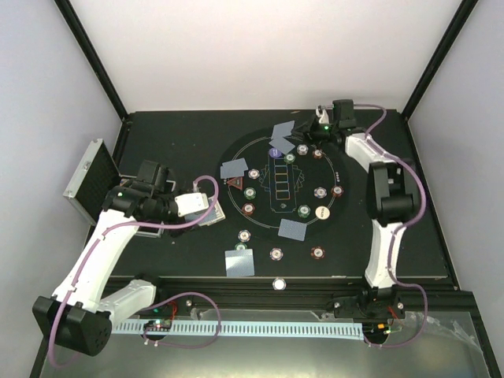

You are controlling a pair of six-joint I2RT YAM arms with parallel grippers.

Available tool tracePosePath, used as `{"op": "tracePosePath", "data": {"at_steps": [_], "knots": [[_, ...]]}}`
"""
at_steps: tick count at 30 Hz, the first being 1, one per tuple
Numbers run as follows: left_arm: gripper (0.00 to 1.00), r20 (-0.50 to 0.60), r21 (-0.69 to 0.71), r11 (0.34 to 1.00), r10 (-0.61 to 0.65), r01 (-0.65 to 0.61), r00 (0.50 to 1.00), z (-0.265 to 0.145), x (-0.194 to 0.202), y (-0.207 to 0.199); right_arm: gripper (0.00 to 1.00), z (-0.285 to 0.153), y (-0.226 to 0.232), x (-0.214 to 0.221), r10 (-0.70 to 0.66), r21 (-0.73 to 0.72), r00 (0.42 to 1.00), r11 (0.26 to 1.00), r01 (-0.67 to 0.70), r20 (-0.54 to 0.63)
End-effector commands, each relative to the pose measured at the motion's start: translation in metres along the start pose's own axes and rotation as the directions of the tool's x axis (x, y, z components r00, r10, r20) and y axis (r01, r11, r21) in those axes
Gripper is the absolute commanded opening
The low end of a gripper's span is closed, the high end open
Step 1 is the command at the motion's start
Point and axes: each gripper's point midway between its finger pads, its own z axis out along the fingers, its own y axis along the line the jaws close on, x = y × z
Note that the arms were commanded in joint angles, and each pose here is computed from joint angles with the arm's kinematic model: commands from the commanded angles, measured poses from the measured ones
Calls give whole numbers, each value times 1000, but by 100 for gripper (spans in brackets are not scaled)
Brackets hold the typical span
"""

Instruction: Distribute texas hold em gaming equipment

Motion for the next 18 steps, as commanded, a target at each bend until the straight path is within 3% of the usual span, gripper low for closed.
{"op": "tracePosePath", "data": {"at_steps": [1,10,14,16,18], "knots": [[2,30,-21,1000,7,-6,1000,-9,-12,6,1,30,-52,-12,64,100,996,993,-58,-56],[2,22,-6,1000,-10,10,1000,-3,-10,6,3,46,-88,-33,72,219,997,974,-61,-39],[1,17,-6,1000,-18,18,1000,-3,-10,7,33,33,-77,-35,38,251,999,968,-29,-32],[2,14,-13,1000,-19,20,1000,-4,-9,8,44,22,-62,-38,14,249,1000,968,-9,-17],[2,9,-12,1000,-25,25,1000,-3,-9,8,48,9,-44,-39,-15,244,1000,970,16,-6]]}}
